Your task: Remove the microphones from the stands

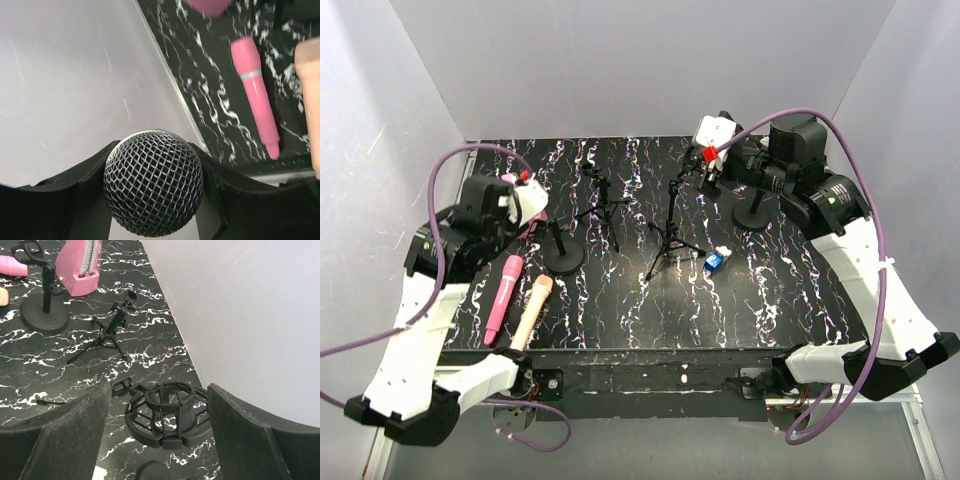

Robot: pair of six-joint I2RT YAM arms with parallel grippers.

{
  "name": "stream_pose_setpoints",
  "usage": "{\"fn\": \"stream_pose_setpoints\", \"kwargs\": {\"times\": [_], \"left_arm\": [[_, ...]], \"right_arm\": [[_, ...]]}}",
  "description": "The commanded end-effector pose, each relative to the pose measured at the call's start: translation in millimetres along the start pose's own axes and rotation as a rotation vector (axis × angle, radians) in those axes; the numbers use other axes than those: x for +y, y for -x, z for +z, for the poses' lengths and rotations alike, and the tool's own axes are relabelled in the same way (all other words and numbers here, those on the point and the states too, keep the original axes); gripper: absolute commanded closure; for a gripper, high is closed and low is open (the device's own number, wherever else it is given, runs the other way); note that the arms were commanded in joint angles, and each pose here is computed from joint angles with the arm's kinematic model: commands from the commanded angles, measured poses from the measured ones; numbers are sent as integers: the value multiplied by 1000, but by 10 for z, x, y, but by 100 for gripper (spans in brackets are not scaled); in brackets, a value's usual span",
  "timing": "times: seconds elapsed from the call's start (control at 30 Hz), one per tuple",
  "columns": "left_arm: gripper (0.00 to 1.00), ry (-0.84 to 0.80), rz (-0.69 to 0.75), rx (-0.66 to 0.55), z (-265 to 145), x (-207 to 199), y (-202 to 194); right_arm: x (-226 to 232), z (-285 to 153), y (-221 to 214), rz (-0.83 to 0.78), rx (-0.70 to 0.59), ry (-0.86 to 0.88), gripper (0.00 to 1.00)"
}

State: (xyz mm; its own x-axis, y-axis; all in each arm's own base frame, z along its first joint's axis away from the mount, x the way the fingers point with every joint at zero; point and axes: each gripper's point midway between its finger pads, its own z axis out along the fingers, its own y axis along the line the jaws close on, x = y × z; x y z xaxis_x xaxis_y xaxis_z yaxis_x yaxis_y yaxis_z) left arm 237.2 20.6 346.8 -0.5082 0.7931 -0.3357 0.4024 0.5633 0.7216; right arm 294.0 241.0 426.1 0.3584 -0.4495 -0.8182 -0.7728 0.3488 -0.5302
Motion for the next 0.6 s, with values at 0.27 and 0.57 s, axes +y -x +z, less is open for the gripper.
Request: {"fn": "stream_pose_setpoints", "kwargs": {"times": [0.27,0.57], "left_arm": [[100,-72,-270,274,445,-698,-913],[100,-94,-446,367,1356,-806,-1401]], "right_arm": [[6,-150,294,-9,-92,-6,16],[-31,-194,313,-9,-84,-26,15]]}}
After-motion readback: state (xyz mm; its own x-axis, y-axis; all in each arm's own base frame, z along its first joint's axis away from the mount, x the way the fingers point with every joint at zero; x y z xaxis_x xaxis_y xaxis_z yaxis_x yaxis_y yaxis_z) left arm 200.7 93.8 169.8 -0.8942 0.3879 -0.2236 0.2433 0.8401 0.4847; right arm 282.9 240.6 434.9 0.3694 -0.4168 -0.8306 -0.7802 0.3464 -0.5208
